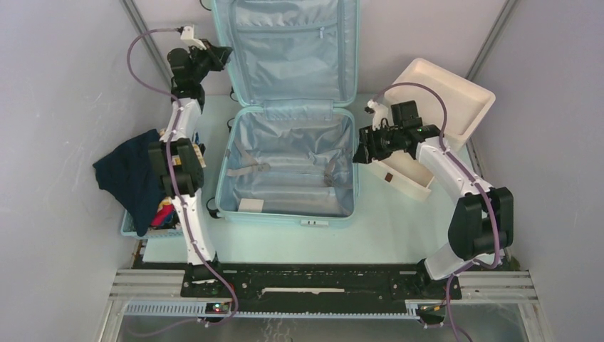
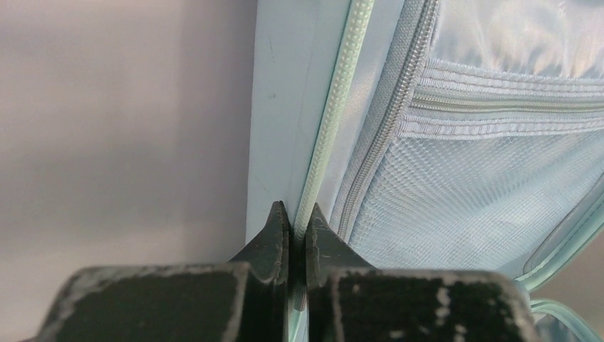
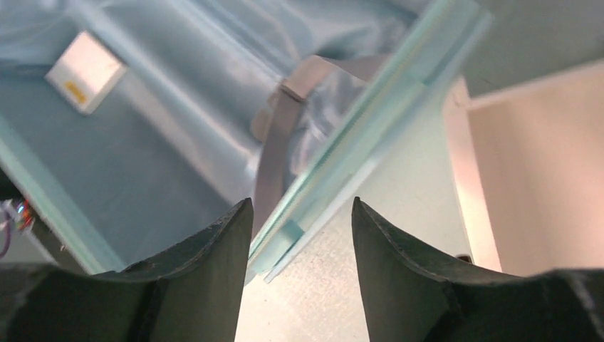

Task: Open, take out, and arrange the luggage
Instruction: Adjust the luggage at the center of the board, then pick up the personal item from the luggage.

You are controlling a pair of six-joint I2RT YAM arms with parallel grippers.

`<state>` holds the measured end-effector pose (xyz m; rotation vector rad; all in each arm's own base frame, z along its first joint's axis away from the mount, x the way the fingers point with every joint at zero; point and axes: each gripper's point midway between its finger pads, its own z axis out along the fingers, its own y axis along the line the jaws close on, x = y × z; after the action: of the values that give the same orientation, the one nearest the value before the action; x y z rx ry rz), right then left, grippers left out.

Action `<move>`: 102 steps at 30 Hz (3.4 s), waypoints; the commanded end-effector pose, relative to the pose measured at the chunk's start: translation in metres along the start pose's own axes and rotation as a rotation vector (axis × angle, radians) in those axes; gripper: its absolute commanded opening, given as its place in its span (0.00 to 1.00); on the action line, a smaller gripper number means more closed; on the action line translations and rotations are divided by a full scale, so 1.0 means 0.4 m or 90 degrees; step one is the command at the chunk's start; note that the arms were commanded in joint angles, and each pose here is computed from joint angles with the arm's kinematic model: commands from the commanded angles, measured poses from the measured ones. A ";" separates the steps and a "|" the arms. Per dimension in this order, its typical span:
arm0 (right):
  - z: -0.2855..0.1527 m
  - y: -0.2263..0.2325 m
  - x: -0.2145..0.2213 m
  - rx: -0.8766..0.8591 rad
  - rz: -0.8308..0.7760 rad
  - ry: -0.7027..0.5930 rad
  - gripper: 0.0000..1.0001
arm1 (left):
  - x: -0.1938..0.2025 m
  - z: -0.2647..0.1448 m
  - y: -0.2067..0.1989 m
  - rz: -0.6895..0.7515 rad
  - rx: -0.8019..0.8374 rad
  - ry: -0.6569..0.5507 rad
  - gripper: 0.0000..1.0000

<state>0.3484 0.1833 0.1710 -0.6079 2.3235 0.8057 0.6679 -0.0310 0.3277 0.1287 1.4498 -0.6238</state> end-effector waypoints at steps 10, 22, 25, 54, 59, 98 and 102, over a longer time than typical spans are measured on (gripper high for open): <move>0.107 -0.026 0.064 0.145 0.123 0.032 0.49 | -0.254 -0.170 -0.321 0.119 0.107 -0.123 0.00; 0.107 -0.104 0.017 0.220 0.072 0.009 0.00 | -0.271 -0.322 -0.410 0.108 0.085 -0.142 0.00; 0.083 -0.104 -0.065 0.216 0.029 -0.048 0.00 | -0.275 -0.365 -0.430 0.110 0.073 -0.150 0.00; 0.243 -0.127 -0.414 0.150 -0.199 -0.186 0.00 | -0.142 -0.825 -0.633 -0.048 -0.003 -0.126 0.00; 0.281 -0.097 -0.480 0.117 -0.243 -0.223 0.00 | -0.117 -0.864 -0.652 -0.090 -0.009 -0.112 0.00; 0.200 0.367 0.252 -0.344 -0.169 0.369 0.86 | -0.020 -0.823 -0.565 -0.076 -0.075 -0.032 0.00; 0.267 0.352 0.289 -0.294 -0.105 0.420 0.79 | -0.012 -0.826 -0.570 -0.072 -0.066 -0.026 0.00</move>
<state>0.2187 0.3164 0.0891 -1.5677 2.4386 1.2680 0.2817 -0.0118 0.3640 -0.1385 1.3462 -0.2740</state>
